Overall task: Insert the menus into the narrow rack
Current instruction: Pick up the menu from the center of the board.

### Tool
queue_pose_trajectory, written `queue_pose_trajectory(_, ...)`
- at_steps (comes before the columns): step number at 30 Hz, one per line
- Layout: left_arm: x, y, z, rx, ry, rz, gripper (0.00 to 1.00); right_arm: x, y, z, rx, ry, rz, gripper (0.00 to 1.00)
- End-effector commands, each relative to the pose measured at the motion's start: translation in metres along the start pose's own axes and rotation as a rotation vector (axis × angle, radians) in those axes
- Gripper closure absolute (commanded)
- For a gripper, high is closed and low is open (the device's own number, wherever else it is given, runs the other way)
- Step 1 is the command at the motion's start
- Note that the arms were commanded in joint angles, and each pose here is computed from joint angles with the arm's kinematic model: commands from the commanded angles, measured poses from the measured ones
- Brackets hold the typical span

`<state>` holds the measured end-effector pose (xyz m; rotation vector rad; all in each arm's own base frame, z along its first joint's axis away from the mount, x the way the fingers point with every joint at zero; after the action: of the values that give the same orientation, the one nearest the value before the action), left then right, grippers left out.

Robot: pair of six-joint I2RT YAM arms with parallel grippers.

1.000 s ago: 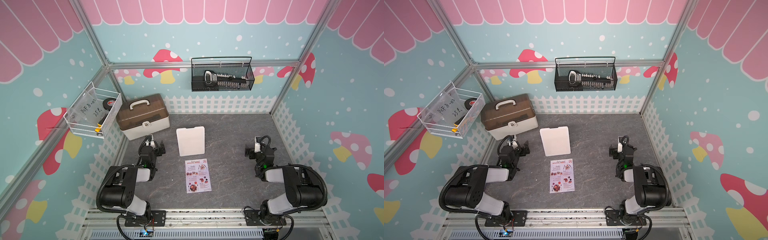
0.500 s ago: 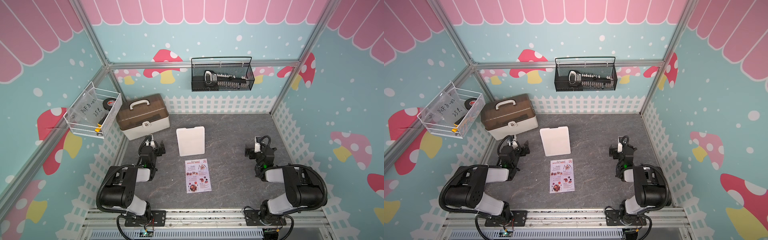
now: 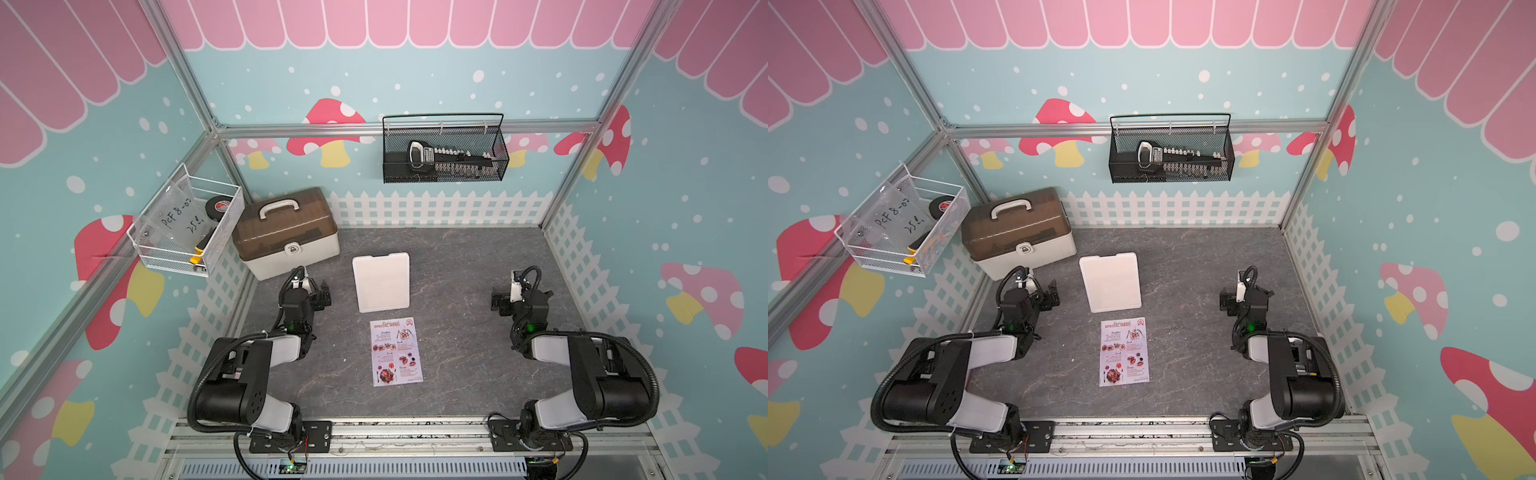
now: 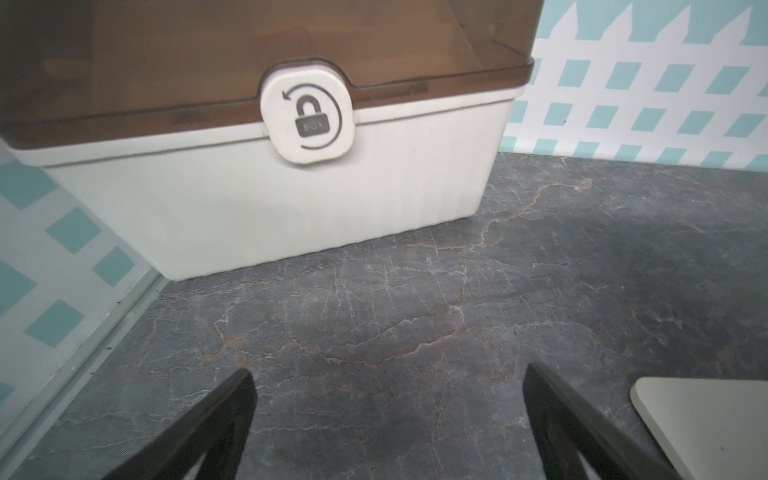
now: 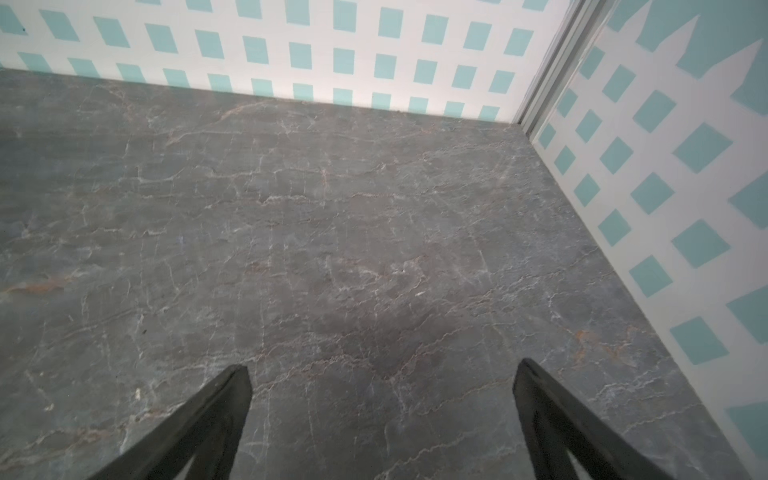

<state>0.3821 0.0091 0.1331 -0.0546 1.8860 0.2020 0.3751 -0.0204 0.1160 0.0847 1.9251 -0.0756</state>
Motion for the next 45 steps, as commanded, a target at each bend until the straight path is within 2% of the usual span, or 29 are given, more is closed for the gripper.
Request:
queue_pose_trajectory(1, -0.026, 0.019, -0.010, -0.111, 0.015, -0.023, 0.01, -0.023, 0.000, -0.009, 0.043, 0.001, -0.013, 0.00)
queue_pose_trajectory(4, -0.049, 0.026, -0.029, -0.134, -0.013, -0.095, 0.01, -0.051, 0.010, -0.023, 0.042, 0.004, 0.008, 0.00)
queue_pose_trajectory(9, -0.089, 0.013, -0.068, -0.071, -0.027, -0.230, 0.01, -0.088, 0.032, -0.051, 0.001, 0.041, 0.088, 0.00)
queue_pose_trajectory(13, -0.109, -0.017, -0.095, -0.021, 0.027, -0.194, 0.01, -0.098, 0.050, -0.071, -0.046, 0.133, 0.121, 0.02)
queue_pose_trajectory(16, -0.108, -0.032, -0.114, 0.035, 0.078, -0.253, 0.03, -0.089, 0.068, -0.081, -0.144, 0.234, 0.161, 0.04)
queue_pose_trajectory(20, -0.086, -0.039, -0.130, 0.091, 0.216, -0.351, 0.03, -0.062, 0.097, -0.091, -0.266, 0.383, 0.199, 0.04)
queue_pose_trajectory(24, -0.066, -0.044, -0.146, 0.112, 0.351, -0.355, 0.05, -0.035, 0.122, -0.106, -0.313, 0.496, 0.153, 0.04)
queue_pose_trajectory(28, -0.045, -0.062, -0.159, 0.208, 0.497, -0.410, 0.10, -0.011, 0.148, -0.120, -0.381, 0.587, 0.142, 0.05)
queue_pose_trajectory(37, 0.032, -0.101, -0.181, 0.301, 0.797, -0.390, 0.21, 0.044, 0.198, -0.136, -0.520, 0.754, 0.111, 0.11)
queue_pose_trajectory(45, 0.075, -0.133, -0.190, 0.382, 0.909, -0.370, 0.22, 0.080, 0.229, -0.148, -0.585, 0.814, 0.110, 0.14)
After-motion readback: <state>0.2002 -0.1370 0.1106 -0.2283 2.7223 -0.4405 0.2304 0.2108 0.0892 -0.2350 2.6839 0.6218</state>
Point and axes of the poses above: each gripper's point midway between its finger pads, its own z axis out along the fingers, its own y axis along the line the jaws close on, x = y × z, the point moved 2 cm from there along -z, back along the fingers, and after that the axes turned 7 degrees about z, right-handed, at the moved point
